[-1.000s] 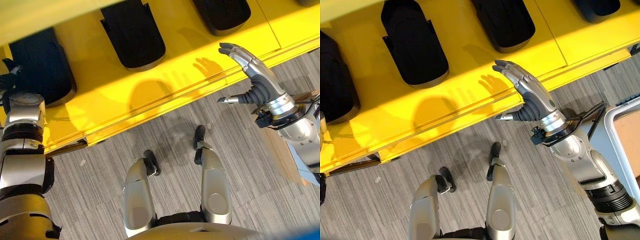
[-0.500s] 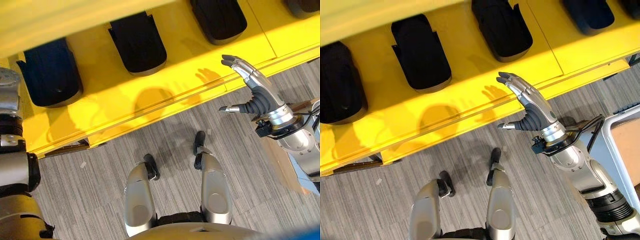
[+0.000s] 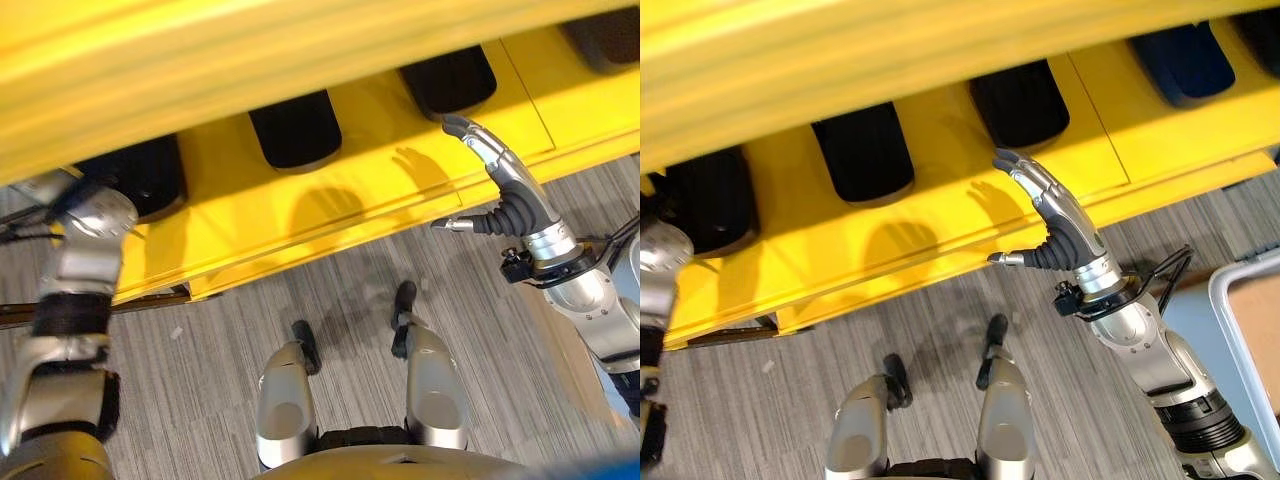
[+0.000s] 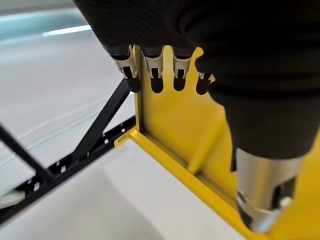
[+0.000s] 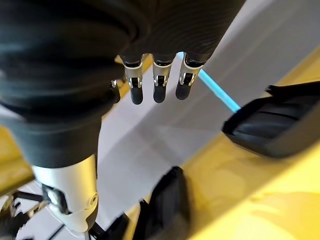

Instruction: Move parts from the plastic box to the shelf.

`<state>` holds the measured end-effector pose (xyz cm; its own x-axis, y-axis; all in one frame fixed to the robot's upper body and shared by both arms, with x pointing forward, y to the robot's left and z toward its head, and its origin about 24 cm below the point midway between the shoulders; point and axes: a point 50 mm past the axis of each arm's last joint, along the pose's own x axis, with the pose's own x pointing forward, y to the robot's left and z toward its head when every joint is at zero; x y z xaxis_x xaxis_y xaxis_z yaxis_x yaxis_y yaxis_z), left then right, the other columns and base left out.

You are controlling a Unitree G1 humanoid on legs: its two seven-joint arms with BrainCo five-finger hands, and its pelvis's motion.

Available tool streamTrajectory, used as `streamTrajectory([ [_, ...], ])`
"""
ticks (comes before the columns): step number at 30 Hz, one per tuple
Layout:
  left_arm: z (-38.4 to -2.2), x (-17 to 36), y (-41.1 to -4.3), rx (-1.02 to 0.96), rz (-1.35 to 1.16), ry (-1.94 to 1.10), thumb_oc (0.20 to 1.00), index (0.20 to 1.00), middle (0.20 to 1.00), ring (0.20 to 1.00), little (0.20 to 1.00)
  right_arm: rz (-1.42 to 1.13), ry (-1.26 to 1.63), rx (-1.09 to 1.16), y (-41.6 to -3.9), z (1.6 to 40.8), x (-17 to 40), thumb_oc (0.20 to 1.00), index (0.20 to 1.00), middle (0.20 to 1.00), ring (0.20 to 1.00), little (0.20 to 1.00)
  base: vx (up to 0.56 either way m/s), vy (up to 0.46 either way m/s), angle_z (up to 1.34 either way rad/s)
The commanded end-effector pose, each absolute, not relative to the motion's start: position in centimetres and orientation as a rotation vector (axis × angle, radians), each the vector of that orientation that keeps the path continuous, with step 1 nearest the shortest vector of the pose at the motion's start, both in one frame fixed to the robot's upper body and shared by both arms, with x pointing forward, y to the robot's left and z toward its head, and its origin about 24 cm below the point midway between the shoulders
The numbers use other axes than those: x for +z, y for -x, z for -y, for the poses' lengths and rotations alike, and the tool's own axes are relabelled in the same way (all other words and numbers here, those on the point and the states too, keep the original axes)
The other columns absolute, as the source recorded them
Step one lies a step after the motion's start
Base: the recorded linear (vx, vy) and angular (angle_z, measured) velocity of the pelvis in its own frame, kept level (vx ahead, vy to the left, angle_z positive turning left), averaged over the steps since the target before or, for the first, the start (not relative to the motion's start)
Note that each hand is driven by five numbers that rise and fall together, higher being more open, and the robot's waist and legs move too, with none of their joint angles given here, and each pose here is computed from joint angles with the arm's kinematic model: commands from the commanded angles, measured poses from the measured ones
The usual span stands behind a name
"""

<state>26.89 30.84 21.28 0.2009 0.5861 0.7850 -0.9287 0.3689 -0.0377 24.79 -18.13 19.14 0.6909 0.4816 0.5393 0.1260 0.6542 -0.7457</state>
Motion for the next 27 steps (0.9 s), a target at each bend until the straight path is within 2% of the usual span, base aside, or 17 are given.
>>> streamTrajectory([
  [1,-30.7,22.5,-26.3,1.004,0.909,-0.609,1.0,1.0,1.0,1.0,1.0,0.859,0.776,0.206,-24.0,18.1,19.4,1.0,1.0,1.0,1.0,1.0,0.04,-0.173,0.19],
  [4,-27.6,20.5,-25.1,0.787,0.944,-0.597,1.0,1.0,1.0,1.0,1.0,0.807,0.739,0.226,-23.8,18.0,18.5,1.0,1.0,1.0,1.0,1.0,0.12,-0.24,0.13],
  [9,-25.2,17.5,-23.0,0.532,0.859,-0.431,1.0,1.0,1.0,1.0,1.0,0.672,0.586,0.22,-23.8,18.2,16.5,1.0,1.0,1.0,1.0,1.0,0.11,-0.259,0.22],
  [10,-24.1,16.0,-22.5,0.346,0.757,-0.3,1.0,1.0,1.0,1.0,1.0,0.601,0.495,0.231,-24.0,17.9,15.3,1.0,1.0,1.0,1.0,1.0,0.08,-0.325,0.28],
  [11,-23.6,15.5,-22.3,0.266,0.72,-0.262,1.0,1.0,1.0,1.0,1.0,0.568,0.456,0.238,-24.0,17.8,14.8,1.0,1.0,1.0,1.0,1.0,0.09,-0.38,0.15],
  [15,-22.0,13.7,-21.2,0.041,0.605,-0.103,1.0,1.0,1.0,1.0,1.0,0.459,0.27,0.251,-24.3,18.0,13.2,1.0,1.0,1.0,1.0,1.0,0.04,-0.239,0.27],
  [18,-20.8,11.4,-21.0,-0.148,0.459,0.157,1.0,1.0,1.0,1.0,1.0,0.346,0.112,0.25,-24.7,18.4,11.7,1.0,1.0,1.0,1.0,1.0,0.01,-0.234,0.05],
  [21,-19.8,8.8,-21.4,-0.23,0.298,0.308,1.0,1.0,1.0,1.0,1.0,0.257,0.041,0.258,-24.8,18.5,10.2,1.0,1.0,1.0,1.0,1.0,0.03,-0.158,0.0],
  [22,-19.2,8.0,-21.2,-0.302,0.261,0.26,1.0,1.0,1.0,1.0,1.0,0.229,0.025,0.264,-24.8,18.7,9.7,1.0,1.0,1.0,1.0,1.0,0.03,-0.089,-0.04],
  [27,-19.1,6.9,-20.5,-0.432,0.207,0.344,1.0,1.0,1.0,1.0,1.0,0.18,0.034,0.265,-24.2,19.8,8.7,1.0,1.0,1.0,1.0,1.0,0.01,0.0,-0.08],
])
